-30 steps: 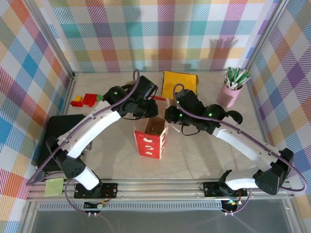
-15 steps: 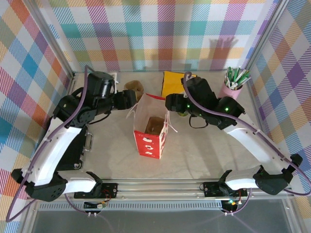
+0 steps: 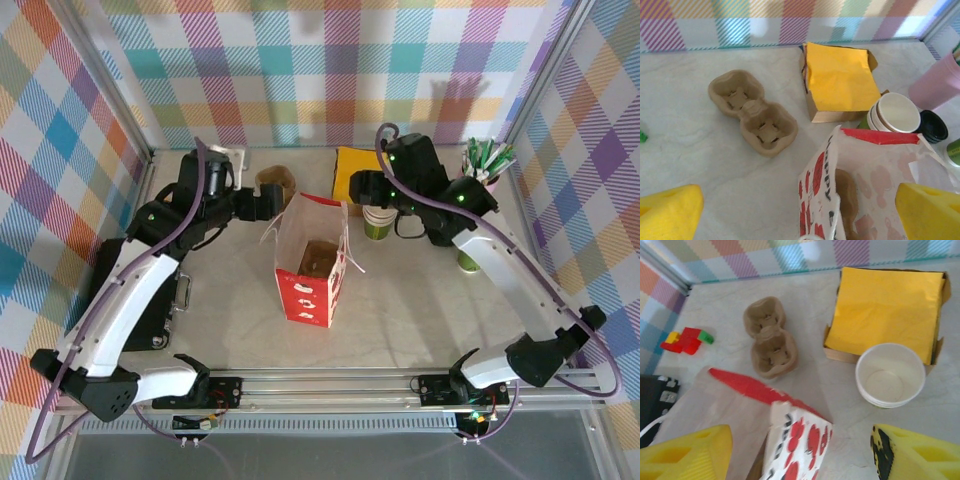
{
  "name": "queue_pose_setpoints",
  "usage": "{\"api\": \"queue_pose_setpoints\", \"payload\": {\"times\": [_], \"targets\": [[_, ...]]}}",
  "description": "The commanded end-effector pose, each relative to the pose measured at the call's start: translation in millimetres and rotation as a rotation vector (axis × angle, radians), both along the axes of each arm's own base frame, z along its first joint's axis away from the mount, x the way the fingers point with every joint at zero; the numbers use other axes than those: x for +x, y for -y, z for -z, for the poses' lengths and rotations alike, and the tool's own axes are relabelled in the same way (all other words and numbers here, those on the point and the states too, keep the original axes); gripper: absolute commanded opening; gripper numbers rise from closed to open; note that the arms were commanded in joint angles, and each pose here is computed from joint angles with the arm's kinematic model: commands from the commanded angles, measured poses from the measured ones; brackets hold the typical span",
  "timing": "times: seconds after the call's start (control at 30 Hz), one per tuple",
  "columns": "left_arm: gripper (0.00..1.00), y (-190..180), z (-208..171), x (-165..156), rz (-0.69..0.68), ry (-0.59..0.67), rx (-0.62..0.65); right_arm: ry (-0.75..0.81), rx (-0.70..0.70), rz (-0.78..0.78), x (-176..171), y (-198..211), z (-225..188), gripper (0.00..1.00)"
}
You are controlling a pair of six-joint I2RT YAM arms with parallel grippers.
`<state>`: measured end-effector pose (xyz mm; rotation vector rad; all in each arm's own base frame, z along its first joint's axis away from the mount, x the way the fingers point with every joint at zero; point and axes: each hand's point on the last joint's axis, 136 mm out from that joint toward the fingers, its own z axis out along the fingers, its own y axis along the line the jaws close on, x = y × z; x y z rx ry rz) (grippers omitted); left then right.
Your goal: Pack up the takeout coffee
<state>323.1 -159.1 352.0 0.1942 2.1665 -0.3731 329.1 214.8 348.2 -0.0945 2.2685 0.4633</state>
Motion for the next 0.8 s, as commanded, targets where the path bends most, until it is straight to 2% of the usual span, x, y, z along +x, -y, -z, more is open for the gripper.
{"api": "queue_pose_setpoints", "payload": {"times": [0.0,0.17,0.27,0.47,0.6,0.77], "targets": [[0.98,12.7,-16.5,12.3,0.063,0.090,-0.020,0.036,0.058,-0.035,8.5,-0.3,-23.4,0.74],[0.98,19.8,-32.9,13.5,0.040,0.081,-0.133,-0.038,0.068,-0.119,11.9,-13.8,-21.7,0.75],[0.94,17.0,-34.1,8.9,0.014,0.037,-0.151,-0.098,0.057,-0.165,9.1,-22.1,-14.3,0.76],[0.89,13.6,-23.3,-2.2,-0.025,-0.062,-0.149,-0.108,0.075,-0.245,0.9,-31.7,-14.9,0.77],[0.88,26.6,-7.5,-8.5,0.032,-0.124,-0.092,-0.040,0.013,-0.275,4.3,-25.6,-25.8,0.80],[0.88,52.9,13.3,-15.6,0.116,-0.201,-0.033,-0.039,0.026,-0.204,13.3,-7.6,-28.1,0.81]]}}
